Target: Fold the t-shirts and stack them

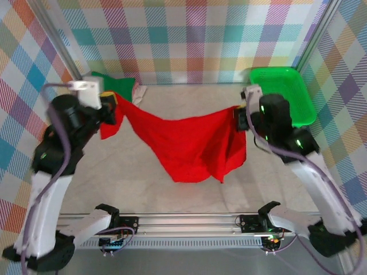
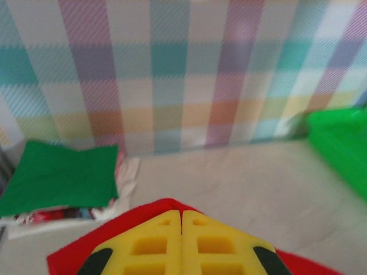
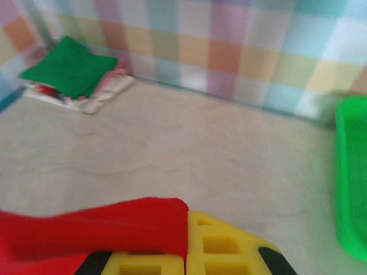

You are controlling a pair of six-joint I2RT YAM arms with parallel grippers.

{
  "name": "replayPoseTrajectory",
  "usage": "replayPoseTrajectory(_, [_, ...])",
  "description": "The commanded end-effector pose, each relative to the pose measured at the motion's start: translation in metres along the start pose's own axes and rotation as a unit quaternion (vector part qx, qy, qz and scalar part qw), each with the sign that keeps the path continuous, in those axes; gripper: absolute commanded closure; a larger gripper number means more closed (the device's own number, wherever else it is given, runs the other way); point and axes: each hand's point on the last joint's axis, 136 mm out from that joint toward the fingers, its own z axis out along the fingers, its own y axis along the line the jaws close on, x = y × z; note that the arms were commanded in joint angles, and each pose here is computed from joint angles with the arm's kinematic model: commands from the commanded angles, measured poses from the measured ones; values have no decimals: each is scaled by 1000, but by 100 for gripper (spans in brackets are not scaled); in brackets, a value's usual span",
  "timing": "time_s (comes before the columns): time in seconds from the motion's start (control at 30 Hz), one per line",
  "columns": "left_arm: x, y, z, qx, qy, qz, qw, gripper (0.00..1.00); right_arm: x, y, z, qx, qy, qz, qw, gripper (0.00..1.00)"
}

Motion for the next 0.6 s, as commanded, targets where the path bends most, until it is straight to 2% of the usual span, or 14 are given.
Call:
replayPoseTrajectory(0.0, [22, 34, 67, -88, 29, 31, 995, 91, -11, -4, 82, -64, 45, 70, 995, 57])
replayPoseTrajectory(0.03, [31, 44, 86, -103, 44, 26, 993, 65, -13, -10, 105, -58, 64, 78, 993, 35])
replayPoseTrajectory(0.07, [40, 56, 106, -119, 63, 16, 991, 49, -15, -17, 129, -51, 86, 90, 991, 19])
replayPoseTrajectory(0.13, [54, 68, 129, -138, 90, -6, 986, 35, -21, -24, 153, -49, 103, 106, 988, 12])
replayPoseTrajectory(0.23, [72, 47, 139, -80, 95, -29, 992, 28, -23, -15, 155, -69, 95, 110, 987, 8])
replayPoseTrajectory(0.33, [114, 34, 136, -51, 112, -36, 992, 24, 3, 4, 130, -93, 106, 115, 983, 8])
replayPoseTrajectory(0.4, [156, 45, 138, -77, 160, -39, 983, 23, 34, 33, 110, -118, 113, 99, 982, 10])
replayPoseTrajectory(0.47, [194, 54, 143, -97, 221, -46, 969, 25, 71, 71, 97, -144, 120, 47, 981, 13])
replayPoseTrajectory(0.57, [235, 59, 154, -112, 283, -53, 951, 28, 134, 115, 88, -177, 138, -11, 974, 17])
